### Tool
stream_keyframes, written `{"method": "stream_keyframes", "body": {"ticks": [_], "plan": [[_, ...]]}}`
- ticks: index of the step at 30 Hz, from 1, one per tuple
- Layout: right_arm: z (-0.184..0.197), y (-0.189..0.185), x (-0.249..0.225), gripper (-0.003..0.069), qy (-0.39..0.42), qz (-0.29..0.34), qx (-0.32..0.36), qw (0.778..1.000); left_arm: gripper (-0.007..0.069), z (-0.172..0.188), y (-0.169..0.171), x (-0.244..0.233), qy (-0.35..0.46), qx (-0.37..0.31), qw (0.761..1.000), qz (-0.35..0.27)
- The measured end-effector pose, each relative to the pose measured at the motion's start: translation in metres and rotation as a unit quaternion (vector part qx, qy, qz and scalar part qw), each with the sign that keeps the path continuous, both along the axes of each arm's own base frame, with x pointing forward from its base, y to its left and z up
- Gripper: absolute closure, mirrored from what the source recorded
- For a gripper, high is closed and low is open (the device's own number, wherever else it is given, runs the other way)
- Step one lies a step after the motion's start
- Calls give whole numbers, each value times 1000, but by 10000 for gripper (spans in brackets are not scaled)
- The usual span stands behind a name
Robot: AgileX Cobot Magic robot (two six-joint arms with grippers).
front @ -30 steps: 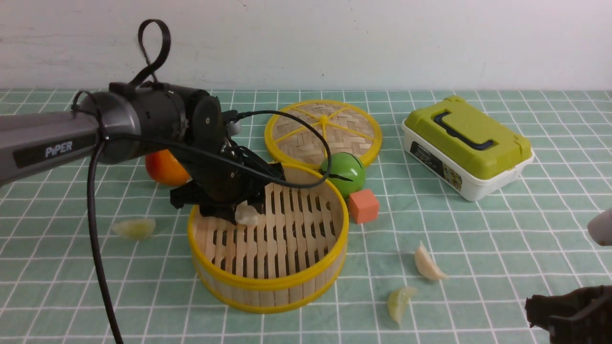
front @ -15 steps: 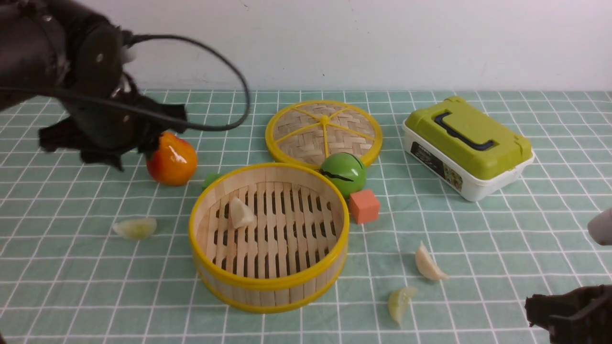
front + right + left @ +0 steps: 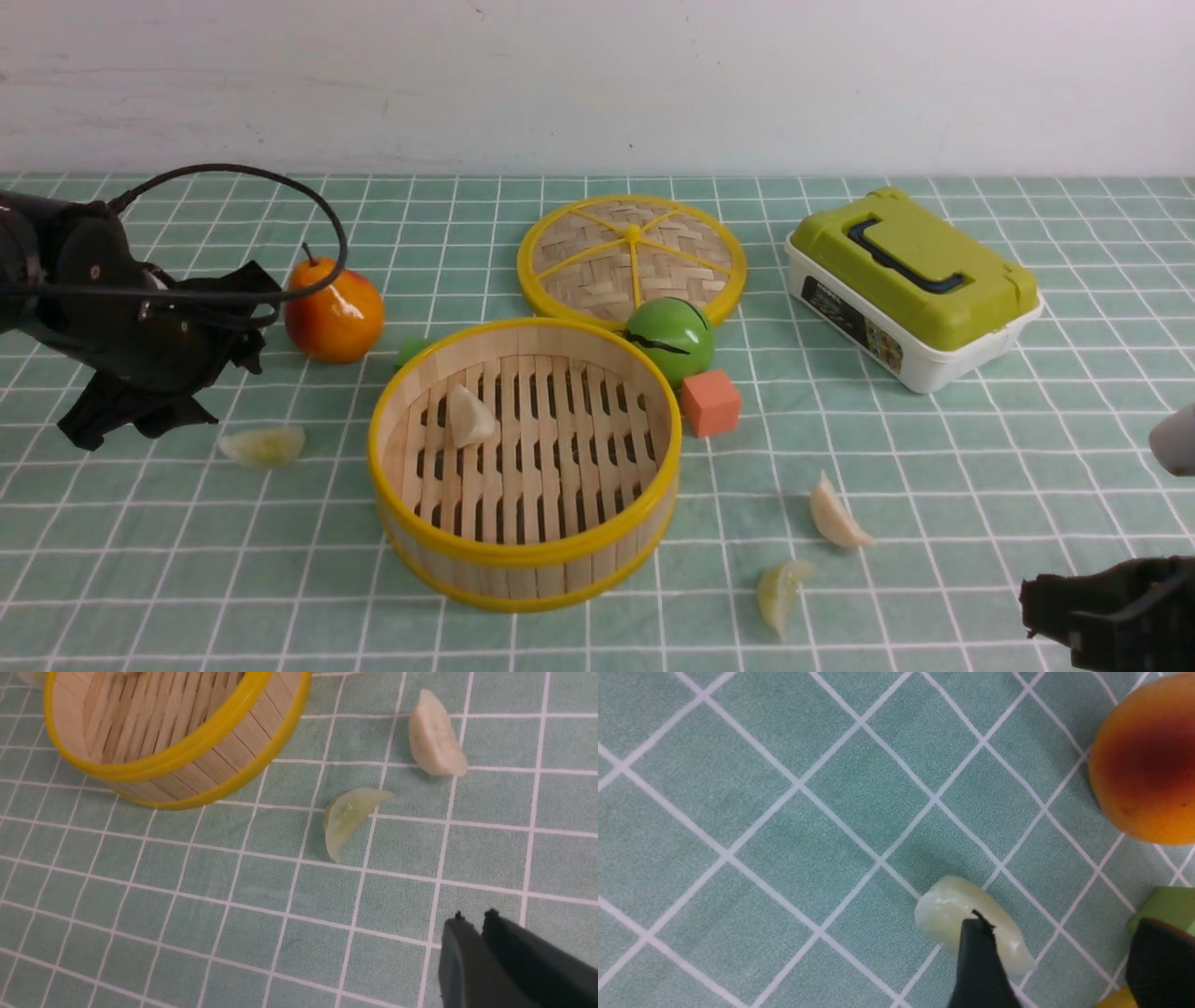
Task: Put the dumplings into the steamer on the table with the blue tablecloth.
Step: 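Reach for and grasp a dumpling on the table with the left gripper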
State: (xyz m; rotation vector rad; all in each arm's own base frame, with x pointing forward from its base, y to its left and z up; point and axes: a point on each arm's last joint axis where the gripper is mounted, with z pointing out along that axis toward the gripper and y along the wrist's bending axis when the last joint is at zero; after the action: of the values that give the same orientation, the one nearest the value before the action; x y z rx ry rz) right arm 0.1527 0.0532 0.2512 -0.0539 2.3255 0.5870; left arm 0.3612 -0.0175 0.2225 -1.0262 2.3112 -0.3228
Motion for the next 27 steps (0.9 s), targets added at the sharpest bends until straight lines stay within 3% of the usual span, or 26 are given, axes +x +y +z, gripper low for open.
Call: {"method": "stream_keyframes", "body": {"ticks": [6, 16, 21, 23, 27], "plan": [[0, 0, 0, 594, 1, -1, 3, 1000, 132, -20, -1, 7, 17, -7, 1000, 4], [0, 1, -1, 581, 4, 1, 4, 1000, 137, -55, -2, 18, 36, -4, 999, -2], [0, 1, -1, 575, 7, 2, 7, 1000, 185, -61, -1, 19, 44, 13, 999, -14], [0, 1, -1, 573, 8, 3, 7, 1000, 234, -61, 0, 19, 52, 29, 998, -25], [-1, 1, -1, 565, 10, 5, 8, 1000, 401, -54, 4, 20, 83, 83, 990, -74]]}}
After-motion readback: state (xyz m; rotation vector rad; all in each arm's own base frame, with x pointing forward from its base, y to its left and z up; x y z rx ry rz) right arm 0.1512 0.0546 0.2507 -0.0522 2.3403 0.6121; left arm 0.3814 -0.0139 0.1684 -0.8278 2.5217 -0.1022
